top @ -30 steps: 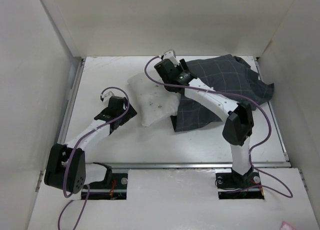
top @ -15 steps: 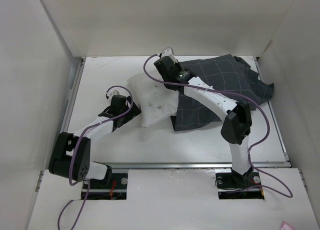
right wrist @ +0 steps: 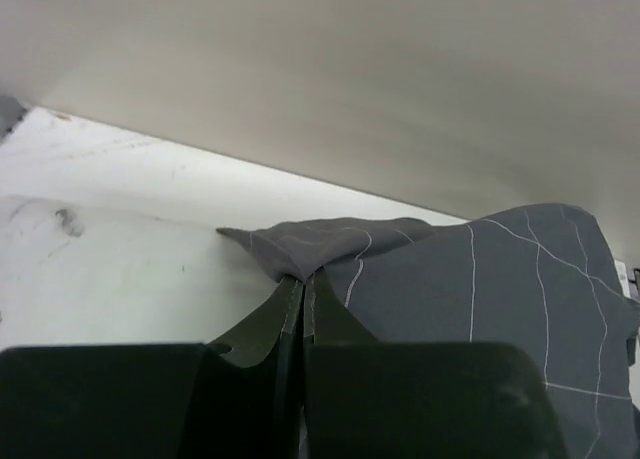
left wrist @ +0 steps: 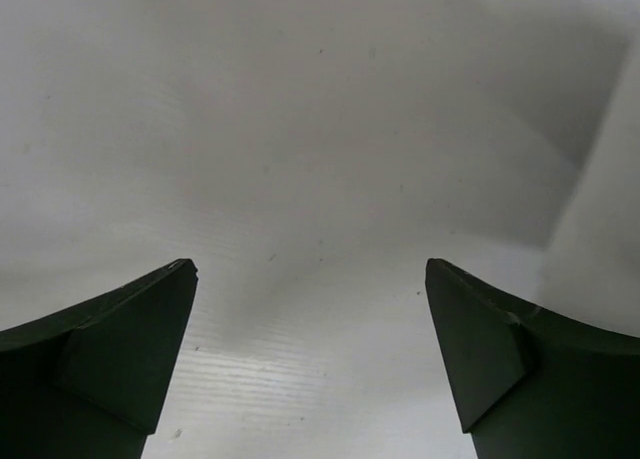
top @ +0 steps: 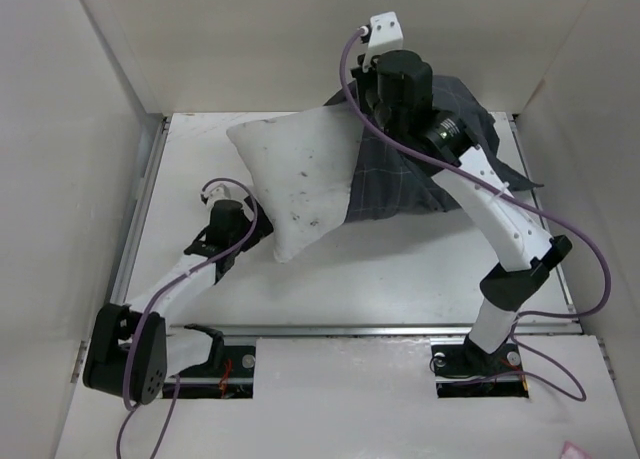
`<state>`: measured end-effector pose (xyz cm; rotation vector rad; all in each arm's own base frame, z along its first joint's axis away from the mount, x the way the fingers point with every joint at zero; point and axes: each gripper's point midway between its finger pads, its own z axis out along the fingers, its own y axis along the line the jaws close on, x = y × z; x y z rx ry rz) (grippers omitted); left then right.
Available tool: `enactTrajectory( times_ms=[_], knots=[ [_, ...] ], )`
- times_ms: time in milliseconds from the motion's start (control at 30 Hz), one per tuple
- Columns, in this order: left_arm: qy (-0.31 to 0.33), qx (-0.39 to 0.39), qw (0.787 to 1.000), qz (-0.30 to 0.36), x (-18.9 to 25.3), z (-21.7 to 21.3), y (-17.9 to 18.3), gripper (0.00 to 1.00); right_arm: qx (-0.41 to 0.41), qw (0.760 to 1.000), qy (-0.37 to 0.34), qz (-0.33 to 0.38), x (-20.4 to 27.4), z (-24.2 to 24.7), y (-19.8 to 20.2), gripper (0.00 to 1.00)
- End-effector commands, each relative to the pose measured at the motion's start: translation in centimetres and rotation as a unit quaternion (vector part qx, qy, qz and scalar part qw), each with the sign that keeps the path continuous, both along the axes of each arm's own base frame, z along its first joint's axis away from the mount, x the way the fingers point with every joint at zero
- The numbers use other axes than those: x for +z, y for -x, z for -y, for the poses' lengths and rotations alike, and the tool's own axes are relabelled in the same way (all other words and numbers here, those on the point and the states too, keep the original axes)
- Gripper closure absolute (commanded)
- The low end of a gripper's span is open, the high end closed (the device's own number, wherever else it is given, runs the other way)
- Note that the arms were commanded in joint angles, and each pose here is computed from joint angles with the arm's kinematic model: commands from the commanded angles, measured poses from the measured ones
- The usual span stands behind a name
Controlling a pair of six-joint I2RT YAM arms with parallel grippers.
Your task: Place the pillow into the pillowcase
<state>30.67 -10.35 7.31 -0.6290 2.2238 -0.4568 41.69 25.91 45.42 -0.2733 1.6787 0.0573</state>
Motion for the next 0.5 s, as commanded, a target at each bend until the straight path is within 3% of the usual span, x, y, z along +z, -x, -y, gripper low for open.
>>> enactTrajectory(
  times_ms=[0,233,333,467],
  knots=[
    [0.001,0.019,1.0,0.016,0.4,-0.8,0.8,0.0,0.02,0.988,-0.097,0.116,9.9,1.2,1.1,1.0],
    [0.008,0.083,0.995,0.06,1.6,-3.5,3.2,0.0,0.043,0.983,-0.111,0.139,12.5,2.1,1.9,1.0],
    [0.05,0.044,0.993,0.093,2.5,-1.5,2.3,0.0,0.076,0.977,-0.122,0.157,14.4,1.7,3.1,1.0],
    [0.108,-0.044,0.976,0.182,7.0,2.4,-0.3,0.0,0.111,0.976,-0.131,0.132,13.3,0.0,3.2,1.0]
  ],
)
